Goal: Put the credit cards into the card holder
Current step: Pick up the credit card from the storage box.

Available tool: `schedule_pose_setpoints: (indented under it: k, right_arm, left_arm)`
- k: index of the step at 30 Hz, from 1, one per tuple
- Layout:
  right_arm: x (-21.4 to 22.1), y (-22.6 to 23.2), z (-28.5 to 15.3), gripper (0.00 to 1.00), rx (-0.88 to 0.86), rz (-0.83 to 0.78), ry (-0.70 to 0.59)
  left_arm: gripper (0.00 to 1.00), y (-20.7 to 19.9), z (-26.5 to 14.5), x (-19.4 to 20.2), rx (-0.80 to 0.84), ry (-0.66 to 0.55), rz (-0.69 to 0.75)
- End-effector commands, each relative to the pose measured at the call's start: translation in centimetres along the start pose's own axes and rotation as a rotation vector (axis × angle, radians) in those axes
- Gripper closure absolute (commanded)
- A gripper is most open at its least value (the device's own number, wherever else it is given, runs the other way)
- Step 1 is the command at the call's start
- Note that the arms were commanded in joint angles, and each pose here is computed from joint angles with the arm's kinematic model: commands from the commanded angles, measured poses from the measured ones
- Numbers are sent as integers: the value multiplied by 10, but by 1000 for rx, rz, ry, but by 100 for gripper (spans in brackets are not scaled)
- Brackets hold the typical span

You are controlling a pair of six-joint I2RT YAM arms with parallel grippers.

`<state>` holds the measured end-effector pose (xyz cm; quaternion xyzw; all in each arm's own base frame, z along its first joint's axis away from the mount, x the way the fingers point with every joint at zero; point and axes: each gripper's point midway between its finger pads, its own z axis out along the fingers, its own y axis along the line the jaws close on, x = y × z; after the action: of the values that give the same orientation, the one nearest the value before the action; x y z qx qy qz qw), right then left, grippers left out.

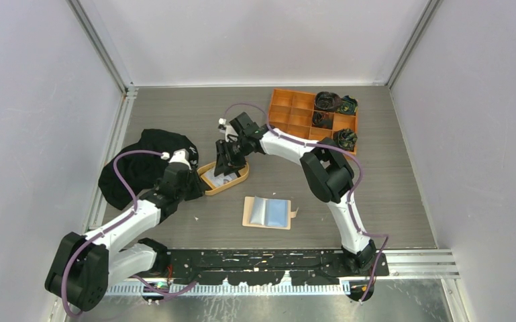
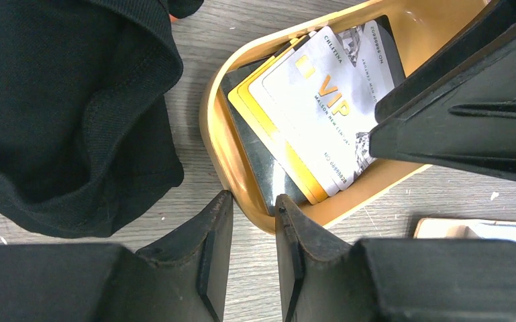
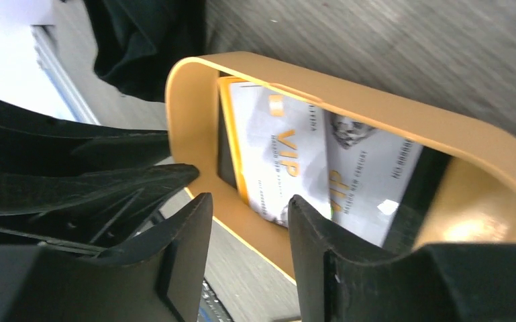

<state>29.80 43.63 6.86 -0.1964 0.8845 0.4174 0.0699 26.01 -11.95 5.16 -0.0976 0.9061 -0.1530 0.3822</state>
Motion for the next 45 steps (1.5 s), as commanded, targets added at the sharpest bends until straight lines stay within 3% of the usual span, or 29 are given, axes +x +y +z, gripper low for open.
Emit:
schedule_pose_setpoints:
  k: [1, 7, 15, 32, 35, 38, 45]
  right_arm:
    - [-21, 9, -34, 45, 101, -182, -62]
    - [-17, -18, -17, 34, 165, -184, -20]
    - [-3, -16, 4, 34, 82, -151, 51]
    - [-7, 40, -7, 53, -223, 1, 26]
    - [-9, 37, -7, 53, -204, 8, 15]
    - [-15, 22, -14, 54, -80, -52, -23]
    - [-26, -5, -20, 47, 91, -110, -83]
  left_arm:
    - [70, -19, 1, -23, 64, -65, -12]
    - [70, -19, 3, -21, 68, -54, -14]
    - [70, -22, 4, -20, 77, -44, -16]
    - [71, -32, 6, -26, 115, -51, -23]
    - [71, -32, 6, -26, 116, -49, -23]
    - [71, -33, 6, -27, 116, -52, -24]
    - [71, -35, 7, -26, 126, -48, -28]
